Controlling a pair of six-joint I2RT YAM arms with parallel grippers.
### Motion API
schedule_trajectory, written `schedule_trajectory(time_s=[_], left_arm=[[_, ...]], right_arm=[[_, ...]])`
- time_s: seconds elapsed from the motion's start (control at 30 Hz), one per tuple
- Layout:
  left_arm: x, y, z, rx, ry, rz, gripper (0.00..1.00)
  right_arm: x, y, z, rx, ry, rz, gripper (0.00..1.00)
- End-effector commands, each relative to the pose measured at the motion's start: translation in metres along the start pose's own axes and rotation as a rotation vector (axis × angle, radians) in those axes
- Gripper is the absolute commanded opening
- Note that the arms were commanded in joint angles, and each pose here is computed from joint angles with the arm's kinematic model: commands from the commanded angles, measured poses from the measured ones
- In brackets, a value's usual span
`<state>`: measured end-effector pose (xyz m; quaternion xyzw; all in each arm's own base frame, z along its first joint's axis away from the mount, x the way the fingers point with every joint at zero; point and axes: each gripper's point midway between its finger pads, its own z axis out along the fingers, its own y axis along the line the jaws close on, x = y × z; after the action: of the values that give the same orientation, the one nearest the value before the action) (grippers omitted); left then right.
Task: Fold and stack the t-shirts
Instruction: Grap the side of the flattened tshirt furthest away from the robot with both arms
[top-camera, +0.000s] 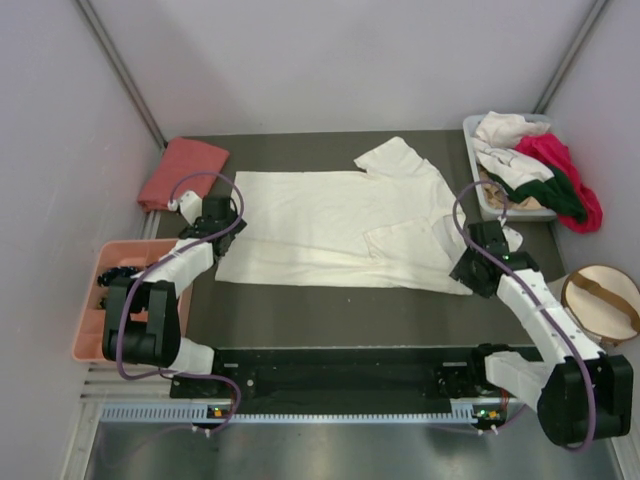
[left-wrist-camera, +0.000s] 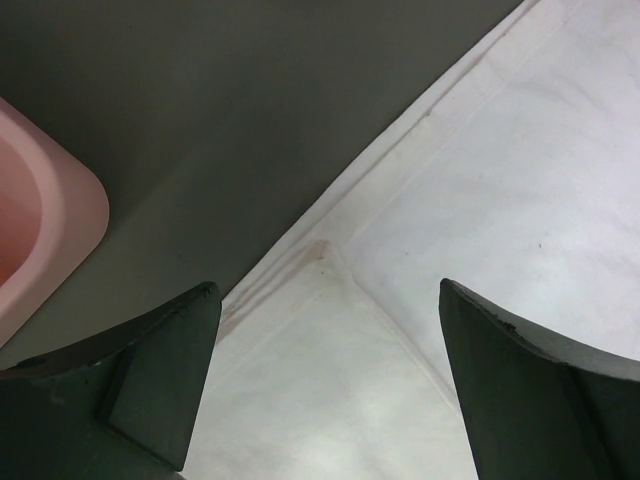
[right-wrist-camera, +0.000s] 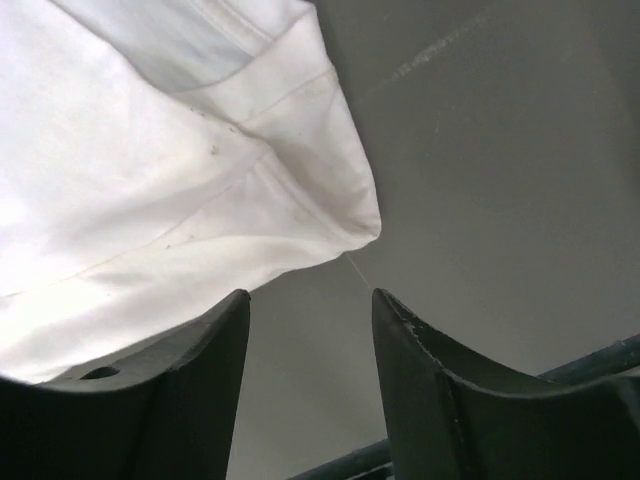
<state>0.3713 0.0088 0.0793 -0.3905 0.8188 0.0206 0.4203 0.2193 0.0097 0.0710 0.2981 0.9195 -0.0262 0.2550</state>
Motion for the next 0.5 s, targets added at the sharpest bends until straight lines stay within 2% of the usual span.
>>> schedule_trajectory(time_s=[0.0, 0.13, 0.3, 0.37, 0.43, 0.47], left_arm=[[-0.013, -0.004, -0.008, 0.008, -0.043, -0.024, 0.95], [-0.017, -0.006, -0.009, 0.019, -0.050, -0.035, 0.95], [-0.020, -0.024, -0.006, 0.065, -0.037, -0.041, 0.94], [-0.020, -0.031, -0.005, 0.082, -0.024, -0.036, 0.93], [-0.024, -0.039, -0.005, 0.105, -0.029, -0.023, 0.93], [-0.025, -0.042, -0.004, 0.115, -0.029, -0.012, 0.94]], right_arm=[[-0.031, 0.003, -0.025, -0.021, -0.121, 0.072, 0.56], [-0.053, 0.023, -0.034, -0.112, -0.188, 0.063, 0.60], [-0.093, 0.089, -0.035, -0.336, -0.238, -0.038, 0.66], [-0.103, 0.108, -0.018, -0.342, -0.217, -0.088, 0.68], [-0.137, 0.139, -0.023, -0.409, -0.281, -0.108, 0.69], [-0.137, 0.147, 0.003, -0.374, -0.238, -0.147, 0.69]])
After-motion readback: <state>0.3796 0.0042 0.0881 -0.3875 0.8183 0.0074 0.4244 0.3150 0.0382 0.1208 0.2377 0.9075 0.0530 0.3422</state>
